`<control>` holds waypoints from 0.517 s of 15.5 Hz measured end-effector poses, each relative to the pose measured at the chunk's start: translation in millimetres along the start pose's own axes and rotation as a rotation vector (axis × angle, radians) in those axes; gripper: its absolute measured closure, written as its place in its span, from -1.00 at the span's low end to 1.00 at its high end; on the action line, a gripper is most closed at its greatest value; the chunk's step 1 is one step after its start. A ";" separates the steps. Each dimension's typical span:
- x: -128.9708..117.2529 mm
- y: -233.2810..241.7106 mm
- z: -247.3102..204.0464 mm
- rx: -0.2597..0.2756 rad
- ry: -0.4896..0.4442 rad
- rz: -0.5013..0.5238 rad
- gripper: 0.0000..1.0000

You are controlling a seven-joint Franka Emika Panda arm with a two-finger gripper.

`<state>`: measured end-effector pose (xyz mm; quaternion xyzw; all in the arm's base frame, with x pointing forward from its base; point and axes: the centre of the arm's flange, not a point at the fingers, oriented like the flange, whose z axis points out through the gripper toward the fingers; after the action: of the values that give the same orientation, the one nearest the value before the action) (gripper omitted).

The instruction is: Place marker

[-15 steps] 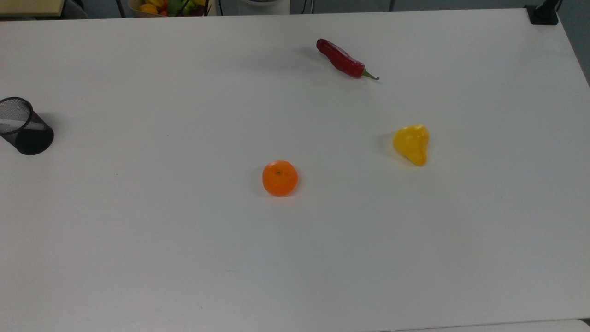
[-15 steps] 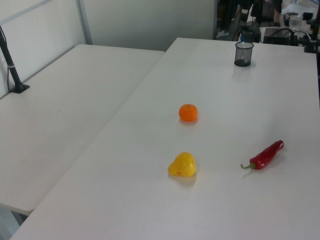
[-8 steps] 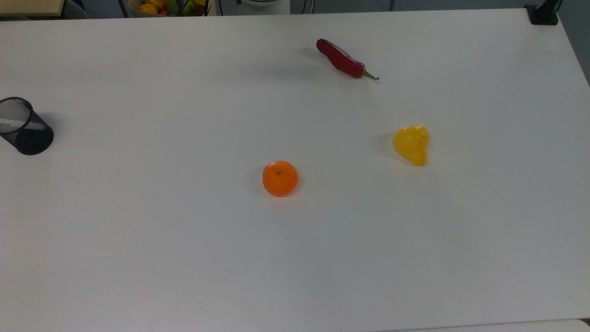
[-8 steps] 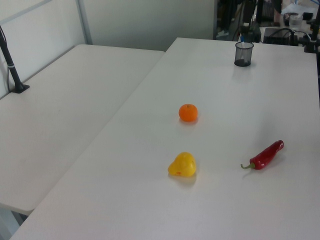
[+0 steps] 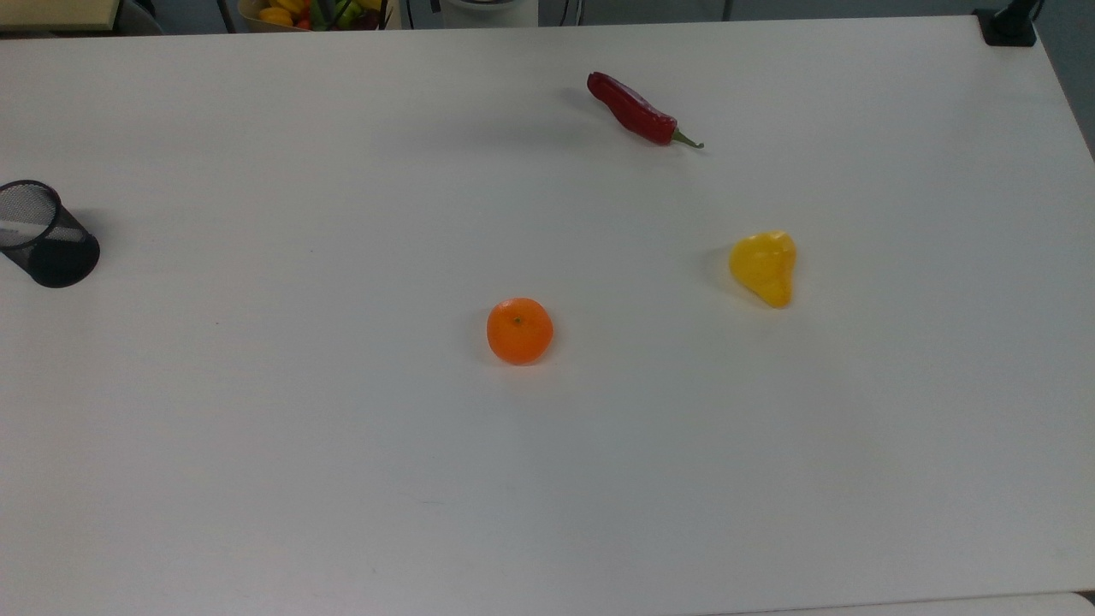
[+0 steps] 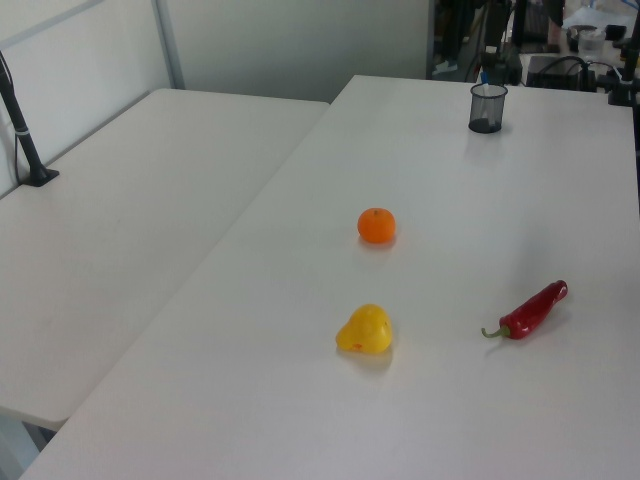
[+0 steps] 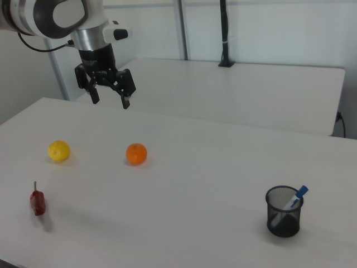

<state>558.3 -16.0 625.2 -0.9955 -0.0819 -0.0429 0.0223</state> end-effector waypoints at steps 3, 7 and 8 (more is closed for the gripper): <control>1.3 -7.9 0.1 0.002 0.000 0.013 -1.00; 2.3 -13.2 0.4 0.003 0.000 0.017 -1.00; 2.1 -12.5 0.3 0.003 0.000 0.018 -1.00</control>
<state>558.4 -3.4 625.5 -0.9961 -0.0729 -0.0425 0.0242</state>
